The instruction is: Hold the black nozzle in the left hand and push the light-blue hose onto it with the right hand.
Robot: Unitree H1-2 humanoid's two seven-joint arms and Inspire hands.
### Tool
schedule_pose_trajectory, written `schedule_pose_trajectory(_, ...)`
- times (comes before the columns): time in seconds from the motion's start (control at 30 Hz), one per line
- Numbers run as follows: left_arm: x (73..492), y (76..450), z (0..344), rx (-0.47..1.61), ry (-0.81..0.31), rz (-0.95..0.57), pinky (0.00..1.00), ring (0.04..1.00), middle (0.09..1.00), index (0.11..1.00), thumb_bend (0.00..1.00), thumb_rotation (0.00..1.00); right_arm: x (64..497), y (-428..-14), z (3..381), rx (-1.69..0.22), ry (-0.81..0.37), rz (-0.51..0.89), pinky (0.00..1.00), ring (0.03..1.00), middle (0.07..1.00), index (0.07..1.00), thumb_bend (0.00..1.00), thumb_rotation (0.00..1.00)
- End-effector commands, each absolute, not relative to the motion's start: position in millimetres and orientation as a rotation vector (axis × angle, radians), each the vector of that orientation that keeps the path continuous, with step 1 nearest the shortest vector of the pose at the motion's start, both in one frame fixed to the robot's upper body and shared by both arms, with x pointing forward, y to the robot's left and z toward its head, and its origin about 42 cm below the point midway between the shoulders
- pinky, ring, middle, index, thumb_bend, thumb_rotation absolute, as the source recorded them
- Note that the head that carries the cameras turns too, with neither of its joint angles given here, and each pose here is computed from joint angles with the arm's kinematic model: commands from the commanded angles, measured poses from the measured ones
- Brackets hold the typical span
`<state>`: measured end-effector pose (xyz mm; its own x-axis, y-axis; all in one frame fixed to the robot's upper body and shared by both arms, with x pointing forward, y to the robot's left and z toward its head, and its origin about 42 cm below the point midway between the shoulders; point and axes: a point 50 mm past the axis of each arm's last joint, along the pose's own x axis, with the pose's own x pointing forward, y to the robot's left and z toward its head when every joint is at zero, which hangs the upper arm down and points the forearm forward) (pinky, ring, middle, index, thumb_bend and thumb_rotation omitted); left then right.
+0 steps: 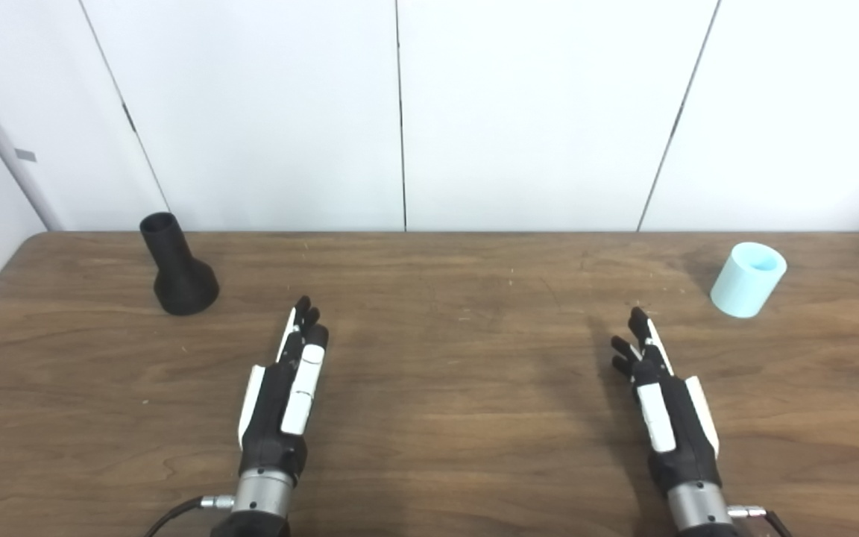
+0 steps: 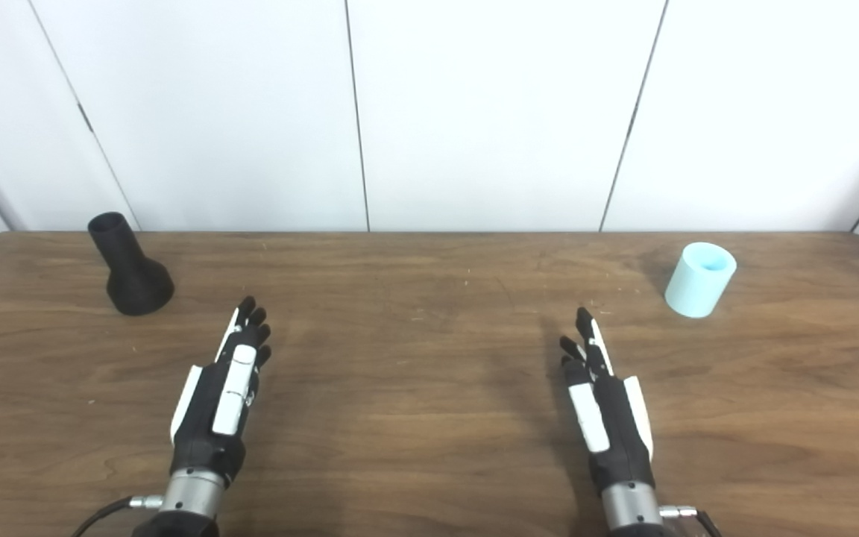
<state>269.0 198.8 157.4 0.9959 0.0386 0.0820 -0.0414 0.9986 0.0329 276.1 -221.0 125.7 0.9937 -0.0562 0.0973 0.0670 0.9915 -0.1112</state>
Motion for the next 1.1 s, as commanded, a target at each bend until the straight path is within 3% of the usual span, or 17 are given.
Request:
schedule_pose_trajectory(0.0, 275.3, 194.1, 170.7, 0.023, -0.147, 0.035, 1.00, 1.000, 1.000, 1.000, 0.58, 0.91, 281.4, -219.6, 137.3, -0.114, -0.163, -0.051, 0.91, 0.937, 1.000, 0.995, 0.64, 1.00)
schedule_pose_trajectory(0.73, 275.2, 192.6, 170.2, -0.008, -0.121, 0.039, 1.00, 1.000, 1.000, 1.000, 0.57, 0.90, 281.1, -222.7, 134.7, -0.119, -0.149, -0.049, 0.89, 0.919, 0.958, 0.985, 0.65, 1.00)
schedule_pose_trajectory(1.07, 277.4, 172.8, 160.8, 0.008, -0.110, 0.052, 1.00, 0.998, 1.000, 1.000, 0.58, 0.90, 282.2, -247.3, 124.2, -0.126, -0.143, -0.049, 0.89, 0.918, 0.953, 0.981, 0.63, 1.00)
